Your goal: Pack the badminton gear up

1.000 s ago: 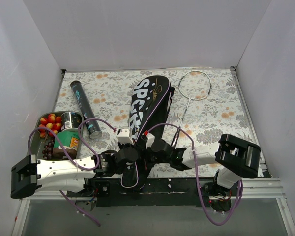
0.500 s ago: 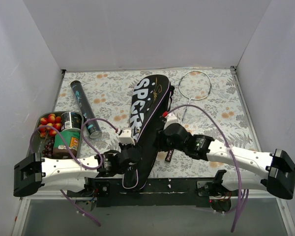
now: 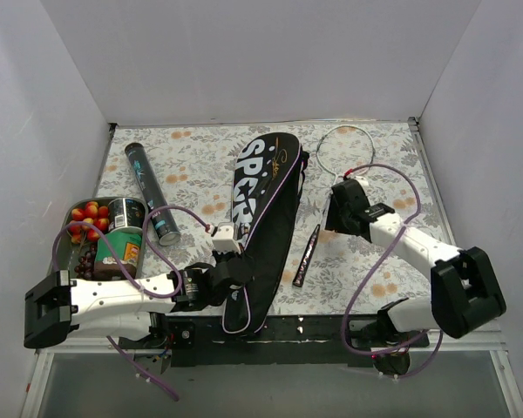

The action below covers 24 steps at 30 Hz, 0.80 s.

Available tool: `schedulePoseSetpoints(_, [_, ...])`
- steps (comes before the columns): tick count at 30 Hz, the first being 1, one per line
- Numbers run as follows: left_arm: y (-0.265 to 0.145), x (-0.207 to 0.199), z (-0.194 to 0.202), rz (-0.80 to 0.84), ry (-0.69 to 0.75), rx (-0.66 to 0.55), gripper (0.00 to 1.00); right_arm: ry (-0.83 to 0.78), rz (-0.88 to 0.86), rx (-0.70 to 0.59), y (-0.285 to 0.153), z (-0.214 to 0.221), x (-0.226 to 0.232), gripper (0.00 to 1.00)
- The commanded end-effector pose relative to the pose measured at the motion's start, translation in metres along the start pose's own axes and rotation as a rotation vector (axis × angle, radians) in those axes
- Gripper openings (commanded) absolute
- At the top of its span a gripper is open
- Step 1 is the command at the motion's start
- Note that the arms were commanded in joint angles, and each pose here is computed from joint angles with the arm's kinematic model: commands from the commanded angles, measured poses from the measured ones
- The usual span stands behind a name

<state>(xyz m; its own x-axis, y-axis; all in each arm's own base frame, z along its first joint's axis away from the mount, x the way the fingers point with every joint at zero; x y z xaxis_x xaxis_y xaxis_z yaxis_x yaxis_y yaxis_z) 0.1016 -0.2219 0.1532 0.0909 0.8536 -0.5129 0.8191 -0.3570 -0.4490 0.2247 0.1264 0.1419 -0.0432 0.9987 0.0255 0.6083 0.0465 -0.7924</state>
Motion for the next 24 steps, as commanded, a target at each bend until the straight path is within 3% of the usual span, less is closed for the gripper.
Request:
schedulePoseSetpoints(1, [-0.007,-0.022,-0.019,0.054,-0.077,-0.043,0.00,0.068,-0.016,-0.087,0.019,-0.047,-0.005,0.57])
schedulePoseSetpoints(11, [-0.005,-0.023,-0.017,0.045,-0.058,-0.037,0.00,0.052,0.020,-0.065,0.064,-0.087,0.002,0.57])
schedulePoseSetpoints(19, [-0.006,-0.022,-0.019,0.048,-0.042,-0.044,0.00,0.070,0.050,-0.004,0.093,-0.082,0.003,0.56])
schedulePoseSetpoints(24, [-0.007,-0.021,-0.020,0.049,-0.041,-0.050,0.00,0.066,0.056,0.028,0.103,-0.077,0.004,0.50])
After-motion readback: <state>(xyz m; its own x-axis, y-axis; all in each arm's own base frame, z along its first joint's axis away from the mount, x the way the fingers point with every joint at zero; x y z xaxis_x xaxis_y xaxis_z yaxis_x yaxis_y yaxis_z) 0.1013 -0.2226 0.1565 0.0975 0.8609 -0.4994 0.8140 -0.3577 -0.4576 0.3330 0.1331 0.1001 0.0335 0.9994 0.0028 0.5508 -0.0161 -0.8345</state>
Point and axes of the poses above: each gripper's point midway between its finger pads, its own y axis out along the fingers, its own x axis along the line the jaws close on, z = x × y, the point moved 9 cm from there along -y, back along the fingers, and after that the axes turned 8 degrees about -y, right-handed, at the moved point
